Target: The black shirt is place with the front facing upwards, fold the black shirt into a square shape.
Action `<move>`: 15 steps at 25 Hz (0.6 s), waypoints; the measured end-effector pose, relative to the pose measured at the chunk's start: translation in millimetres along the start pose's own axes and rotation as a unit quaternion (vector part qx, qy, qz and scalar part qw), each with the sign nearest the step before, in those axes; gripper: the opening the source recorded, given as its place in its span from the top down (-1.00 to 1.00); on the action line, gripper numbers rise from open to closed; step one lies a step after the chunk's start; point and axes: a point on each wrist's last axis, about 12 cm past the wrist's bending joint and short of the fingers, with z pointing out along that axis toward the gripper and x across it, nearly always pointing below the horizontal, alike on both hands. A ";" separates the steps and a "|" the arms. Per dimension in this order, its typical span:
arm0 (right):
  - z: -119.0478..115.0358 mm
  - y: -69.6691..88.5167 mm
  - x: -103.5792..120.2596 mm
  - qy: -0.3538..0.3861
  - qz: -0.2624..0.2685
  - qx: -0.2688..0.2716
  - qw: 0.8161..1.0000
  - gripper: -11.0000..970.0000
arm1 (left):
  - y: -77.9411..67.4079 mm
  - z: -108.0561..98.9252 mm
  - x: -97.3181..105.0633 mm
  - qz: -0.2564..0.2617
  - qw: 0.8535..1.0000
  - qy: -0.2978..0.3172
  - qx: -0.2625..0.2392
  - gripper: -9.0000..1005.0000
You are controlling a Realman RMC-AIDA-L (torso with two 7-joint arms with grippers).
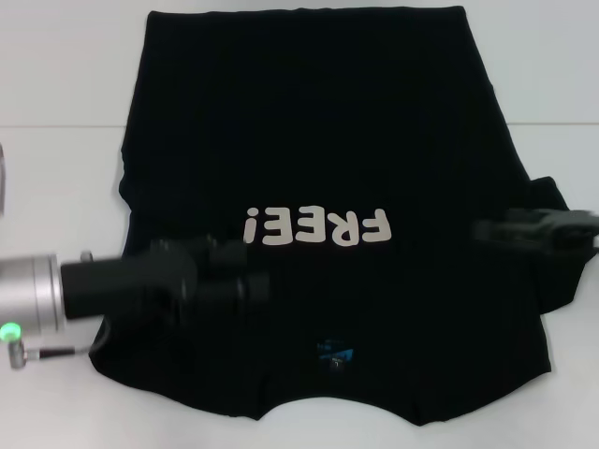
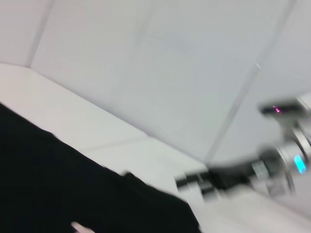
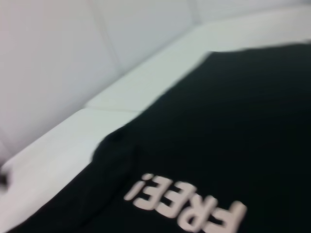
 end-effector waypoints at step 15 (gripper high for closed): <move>-71.1 -46.4 -45.3 0.141 0.238 0.214 0.937 -0.66 | -17.2 0.0 27.9 0.072 0.996 0.034 0.037 -0.92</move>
